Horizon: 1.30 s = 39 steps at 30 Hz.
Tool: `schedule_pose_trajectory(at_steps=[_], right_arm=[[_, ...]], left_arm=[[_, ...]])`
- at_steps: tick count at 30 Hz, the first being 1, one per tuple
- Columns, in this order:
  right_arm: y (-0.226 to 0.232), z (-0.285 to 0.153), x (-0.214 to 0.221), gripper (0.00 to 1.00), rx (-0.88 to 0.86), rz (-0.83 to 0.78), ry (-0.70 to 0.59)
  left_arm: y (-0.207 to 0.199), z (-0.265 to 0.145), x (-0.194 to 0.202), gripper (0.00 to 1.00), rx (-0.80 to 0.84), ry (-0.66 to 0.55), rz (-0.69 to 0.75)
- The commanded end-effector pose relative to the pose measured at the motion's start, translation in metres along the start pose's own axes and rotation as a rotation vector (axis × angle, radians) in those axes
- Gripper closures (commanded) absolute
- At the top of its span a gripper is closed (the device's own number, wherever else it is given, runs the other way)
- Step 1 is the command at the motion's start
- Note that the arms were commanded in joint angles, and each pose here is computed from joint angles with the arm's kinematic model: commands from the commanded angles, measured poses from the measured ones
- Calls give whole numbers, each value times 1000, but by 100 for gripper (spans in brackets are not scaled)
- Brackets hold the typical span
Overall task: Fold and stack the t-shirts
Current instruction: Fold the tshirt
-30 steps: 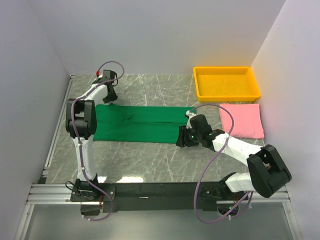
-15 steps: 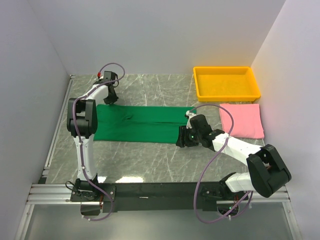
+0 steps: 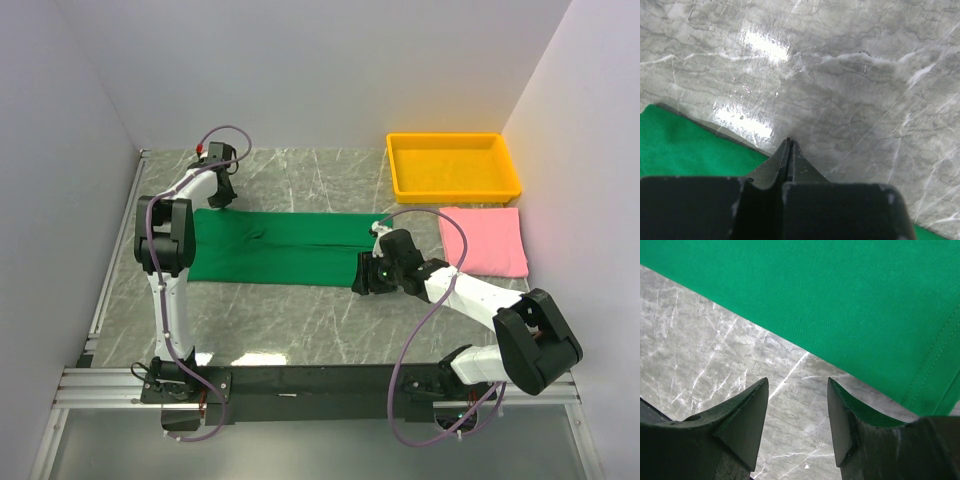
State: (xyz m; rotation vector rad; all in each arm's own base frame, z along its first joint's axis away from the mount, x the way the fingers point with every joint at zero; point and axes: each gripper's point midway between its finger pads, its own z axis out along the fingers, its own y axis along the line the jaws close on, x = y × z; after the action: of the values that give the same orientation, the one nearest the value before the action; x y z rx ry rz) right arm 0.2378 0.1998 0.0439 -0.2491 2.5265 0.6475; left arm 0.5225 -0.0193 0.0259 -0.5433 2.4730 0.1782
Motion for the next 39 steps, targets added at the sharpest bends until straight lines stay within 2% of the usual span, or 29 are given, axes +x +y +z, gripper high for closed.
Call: schedule_pose_trajectory(at_steps=[1, 9, 14, 31, 33, 34, 36, 37, 39], right_arm=[[7, 0, -10, 43, -19, -21, -27], [7, 0, -10, 43, -19, -18, -26], [9, 0, -10, 43, -21, -19, -26], [3, 6, -6, 43, -2, -5, -13], [3, 6, -6, 43, 3, 1, -12], [3, 5, -8, 43, 7, 0, -19], [-2, 4, -11, 43, 37, 6, -34], [-3, 3, -15, 43, 49, 8, -45], [-11, 1, -18, 43, 100, 21, -57]], left_arm=[[3, -17, -18, 99, -3, -50, -1], [8, -46, -53, 99, 10, -149, -69], [10, -51, -64, 99, 11, -164, -83], [23, -29, -53, 99, -45, -138, -92], [21, -28, -53, 94, -36, -137, -89], [19, -29, -53, 87, -29, -134, -89], [19, -33, -55, 78, -25, -140, -99], [19, -42, -63, 64, -11, -164, -111], [21, -50, -64, 49, -8, -178, -123]])
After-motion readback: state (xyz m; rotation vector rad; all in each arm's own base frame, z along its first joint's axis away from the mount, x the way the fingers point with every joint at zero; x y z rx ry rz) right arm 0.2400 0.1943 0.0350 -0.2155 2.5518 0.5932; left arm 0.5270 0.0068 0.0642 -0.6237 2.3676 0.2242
